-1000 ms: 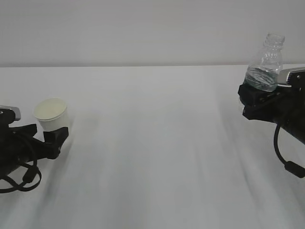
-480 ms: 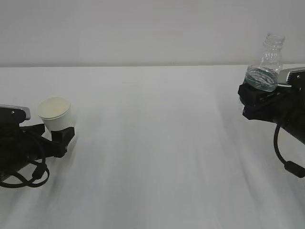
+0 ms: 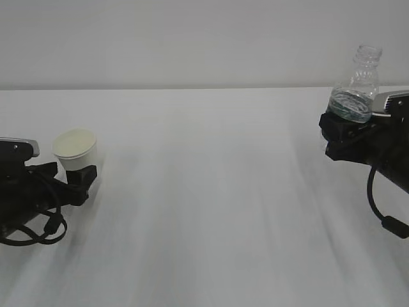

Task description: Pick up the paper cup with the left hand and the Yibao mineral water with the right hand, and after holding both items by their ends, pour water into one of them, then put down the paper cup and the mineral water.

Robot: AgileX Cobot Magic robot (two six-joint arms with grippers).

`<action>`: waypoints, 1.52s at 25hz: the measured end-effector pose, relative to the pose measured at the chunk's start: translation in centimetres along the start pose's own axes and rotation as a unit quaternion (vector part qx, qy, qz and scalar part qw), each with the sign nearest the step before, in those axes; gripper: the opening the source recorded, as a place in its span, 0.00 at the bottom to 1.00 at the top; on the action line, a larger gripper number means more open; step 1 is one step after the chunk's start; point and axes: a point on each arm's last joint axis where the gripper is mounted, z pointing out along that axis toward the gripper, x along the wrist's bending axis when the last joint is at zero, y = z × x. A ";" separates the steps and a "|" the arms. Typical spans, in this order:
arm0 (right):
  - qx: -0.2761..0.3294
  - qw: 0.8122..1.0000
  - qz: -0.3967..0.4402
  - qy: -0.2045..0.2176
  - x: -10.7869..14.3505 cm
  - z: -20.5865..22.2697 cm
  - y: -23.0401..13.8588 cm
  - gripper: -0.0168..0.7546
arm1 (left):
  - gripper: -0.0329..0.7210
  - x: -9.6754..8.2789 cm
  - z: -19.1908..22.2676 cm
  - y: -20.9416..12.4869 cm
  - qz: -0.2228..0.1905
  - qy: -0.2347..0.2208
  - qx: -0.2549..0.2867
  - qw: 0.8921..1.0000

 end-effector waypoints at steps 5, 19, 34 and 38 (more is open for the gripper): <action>0.000 1.000 0.000 0.000 0.0 0.0 0.0 0.58 | 0.89 0.6 0.7 0.2 -0.002 0.007 -0.006 1.000; 0.000 1.000 0.001 0.000 0.0 0.0 0.0 0.58 | 0.87 0.6 3.1 -0.1 0.008 -0.013 -0.014 1.000; 0.000 1.000 0.001 0.000 0.0 0.0 0.0 0.58 | 0.83 0.4 3.8 0.1 0.014 -0.021 -0.021 0.999; 0.000 1.000 0.001 0.000 0.0 0.0 0.0 0.58 | 0.83 0.4 3.9 0.1 0.015 -0.022 -0.022 0.999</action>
